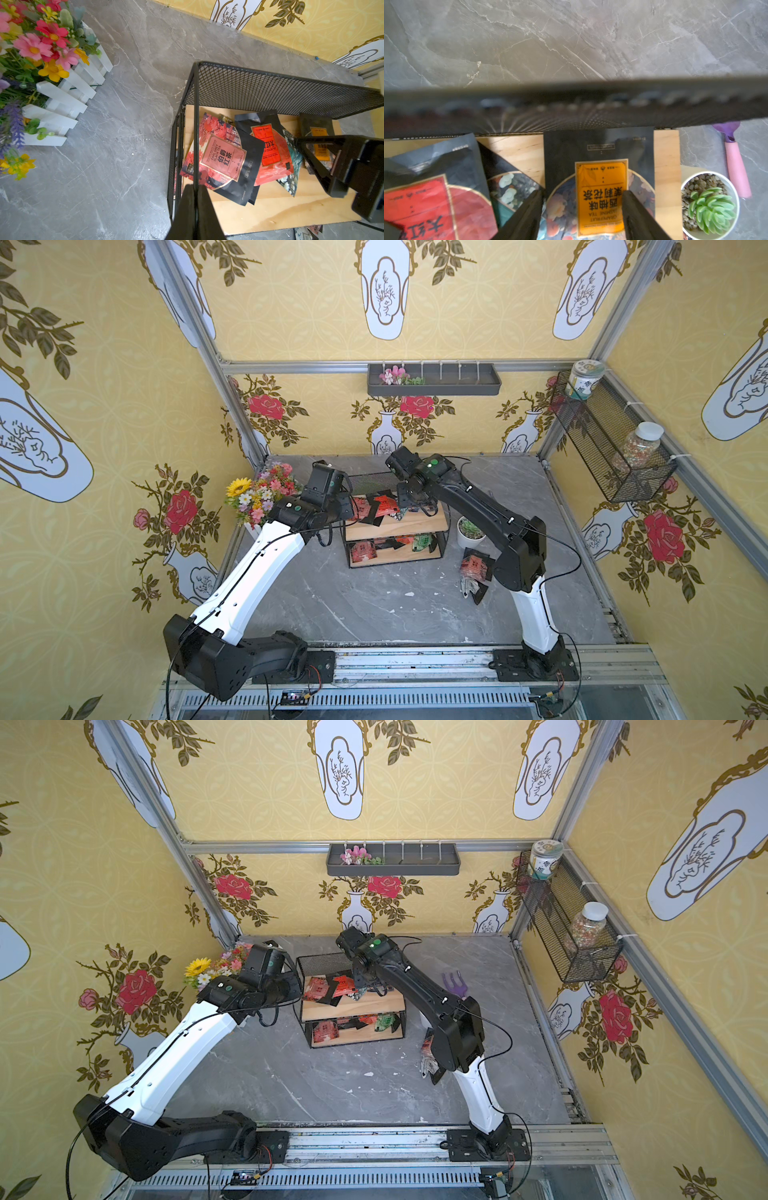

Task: Remove the tea bags from the shelf
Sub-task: Pick up the tea bag from the shelf.

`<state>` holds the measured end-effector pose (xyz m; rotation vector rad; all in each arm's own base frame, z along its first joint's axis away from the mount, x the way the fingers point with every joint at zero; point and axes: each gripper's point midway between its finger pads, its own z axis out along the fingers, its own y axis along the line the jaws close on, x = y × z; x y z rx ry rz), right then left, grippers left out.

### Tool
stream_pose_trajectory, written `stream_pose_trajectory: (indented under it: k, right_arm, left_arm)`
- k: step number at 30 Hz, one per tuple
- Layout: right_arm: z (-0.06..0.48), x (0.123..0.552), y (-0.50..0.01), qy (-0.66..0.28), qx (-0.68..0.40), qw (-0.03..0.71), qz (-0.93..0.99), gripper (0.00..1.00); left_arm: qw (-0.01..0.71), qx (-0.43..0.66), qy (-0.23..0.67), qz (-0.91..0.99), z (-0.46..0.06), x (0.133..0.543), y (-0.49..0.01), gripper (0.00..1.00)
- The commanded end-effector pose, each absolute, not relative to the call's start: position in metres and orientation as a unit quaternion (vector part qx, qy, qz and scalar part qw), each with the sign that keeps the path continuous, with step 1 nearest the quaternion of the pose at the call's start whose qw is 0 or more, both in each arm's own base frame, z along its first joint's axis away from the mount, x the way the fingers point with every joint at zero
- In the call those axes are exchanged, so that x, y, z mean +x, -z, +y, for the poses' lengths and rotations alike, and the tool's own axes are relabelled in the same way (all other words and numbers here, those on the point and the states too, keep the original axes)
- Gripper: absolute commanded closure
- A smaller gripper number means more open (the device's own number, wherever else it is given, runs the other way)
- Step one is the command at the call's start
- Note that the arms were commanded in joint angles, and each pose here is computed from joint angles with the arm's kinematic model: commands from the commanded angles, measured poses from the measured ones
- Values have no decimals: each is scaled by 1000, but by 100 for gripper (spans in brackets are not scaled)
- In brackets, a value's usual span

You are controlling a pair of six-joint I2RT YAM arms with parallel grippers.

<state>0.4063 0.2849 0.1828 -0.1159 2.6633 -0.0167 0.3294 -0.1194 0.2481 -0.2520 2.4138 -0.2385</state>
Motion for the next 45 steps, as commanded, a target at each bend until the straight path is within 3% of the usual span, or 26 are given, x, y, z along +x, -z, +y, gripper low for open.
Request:
stream_pose_trajectory:
  k: [1,17,22,33,39,45]
  right_arm:
    - [274,397,-175,28,-44,213,976,44]
    - [274,396,-195,11,-39,233,972,89]
    - [275,394,-207,6,-39,248,968,98]
    - [287,374,-254,-26,-67,295,953,100]
    - [295,318,-259,-61,-117,292,947,100]
    - [262,249,-225,-58,-93,257,960,100]
  left_arm:
    - [341,-100,91,930,-119,327,-247,100]
    - [341,-97,87,931,-118,327,-246,100]
    - [341,-97,86,931,-118,328,-246,100]
    - [341,-96,89,931,-120,330,-248,100]
    - [343,-96,90,930,-121,331,-249,100]
    - [343,-97,85,930,-119,331,-248,100]
